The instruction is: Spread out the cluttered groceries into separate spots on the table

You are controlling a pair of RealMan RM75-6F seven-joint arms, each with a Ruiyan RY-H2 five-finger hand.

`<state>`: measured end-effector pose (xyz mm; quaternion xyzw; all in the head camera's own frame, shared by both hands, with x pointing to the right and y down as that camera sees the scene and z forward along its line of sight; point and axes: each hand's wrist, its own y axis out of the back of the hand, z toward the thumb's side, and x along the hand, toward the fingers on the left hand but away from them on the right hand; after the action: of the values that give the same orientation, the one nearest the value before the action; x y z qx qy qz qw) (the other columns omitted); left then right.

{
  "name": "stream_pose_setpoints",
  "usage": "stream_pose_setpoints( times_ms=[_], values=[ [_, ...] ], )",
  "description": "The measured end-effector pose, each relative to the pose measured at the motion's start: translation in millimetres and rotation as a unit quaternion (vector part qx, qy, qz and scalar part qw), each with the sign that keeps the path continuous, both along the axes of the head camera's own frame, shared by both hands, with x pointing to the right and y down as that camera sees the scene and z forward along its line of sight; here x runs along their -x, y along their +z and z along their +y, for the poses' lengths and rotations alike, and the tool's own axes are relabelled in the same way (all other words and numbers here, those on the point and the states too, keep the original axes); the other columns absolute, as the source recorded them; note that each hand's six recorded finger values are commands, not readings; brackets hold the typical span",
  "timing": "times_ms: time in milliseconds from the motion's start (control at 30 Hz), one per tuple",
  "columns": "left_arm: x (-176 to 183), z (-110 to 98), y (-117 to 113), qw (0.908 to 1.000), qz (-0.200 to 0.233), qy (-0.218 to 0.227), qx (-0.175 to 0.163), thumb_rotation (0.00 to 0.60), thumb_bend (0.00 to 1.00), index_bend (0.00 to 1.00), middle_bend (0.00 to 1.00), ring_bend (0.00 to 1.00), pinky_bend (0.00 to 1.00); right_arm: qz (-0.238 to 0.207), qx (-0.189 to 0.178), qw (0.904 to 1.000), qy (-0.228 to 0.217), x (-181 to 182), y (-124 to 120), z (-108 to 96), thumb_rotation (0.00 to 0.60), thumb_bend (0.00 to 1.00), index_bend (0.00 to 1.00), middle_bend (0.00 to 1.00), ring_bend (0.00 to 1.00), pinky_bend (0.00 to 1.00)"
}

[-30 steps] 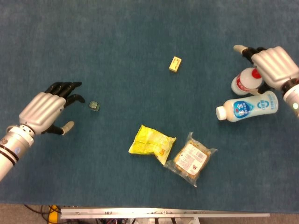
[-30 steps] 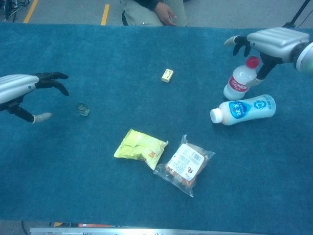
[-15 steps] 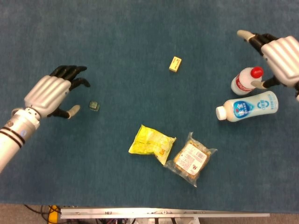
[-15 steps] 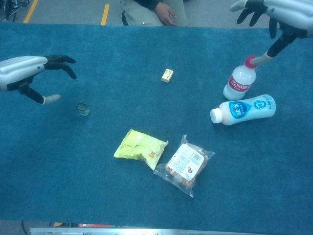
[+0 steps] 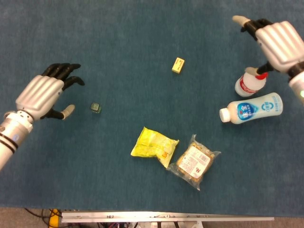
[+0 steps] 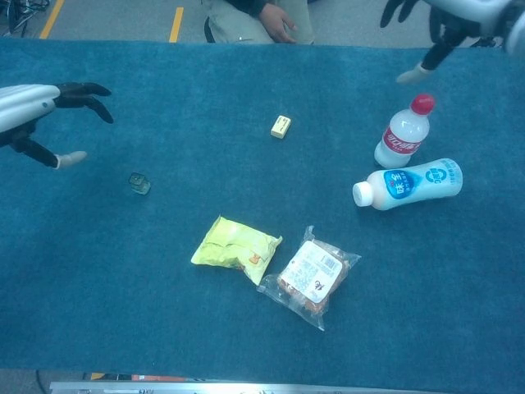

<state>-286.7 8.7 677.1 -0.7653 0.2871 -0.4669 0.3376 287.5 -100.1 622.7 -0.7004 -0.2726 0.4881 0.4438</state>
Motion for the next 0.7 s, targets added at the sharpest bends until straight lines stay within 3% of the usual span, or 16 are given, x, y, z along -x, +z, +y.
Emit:
stream_pose_setpoints(
  times_ms=[367, 700],
  values=[
    [13.7, 18.1, -23.4, 0.9999, -0.012, 0.002, -0.011, 0.6, 0.36, 0.25, 0.06, 0.0, 0.04, 0.051, 0.01, 0.9981, -0.033, 63.7, 26.1, -19.3, 0.6, 0.0, 0.18, 0.33, 0.27, 0.53],
    [18.8, 27.9, -31.1, 0.9999, -0.013, 0.002, -0.011, 0.6, 0.36, 0.25, 0.06, 0.0, 0.04, 0.123, -0.007, 0.9889, -0.082, 113.3, 58.6, -8.1, 0.6, 0.0, 0.22, 0.37, 0.28, 0.53]
  ],
)
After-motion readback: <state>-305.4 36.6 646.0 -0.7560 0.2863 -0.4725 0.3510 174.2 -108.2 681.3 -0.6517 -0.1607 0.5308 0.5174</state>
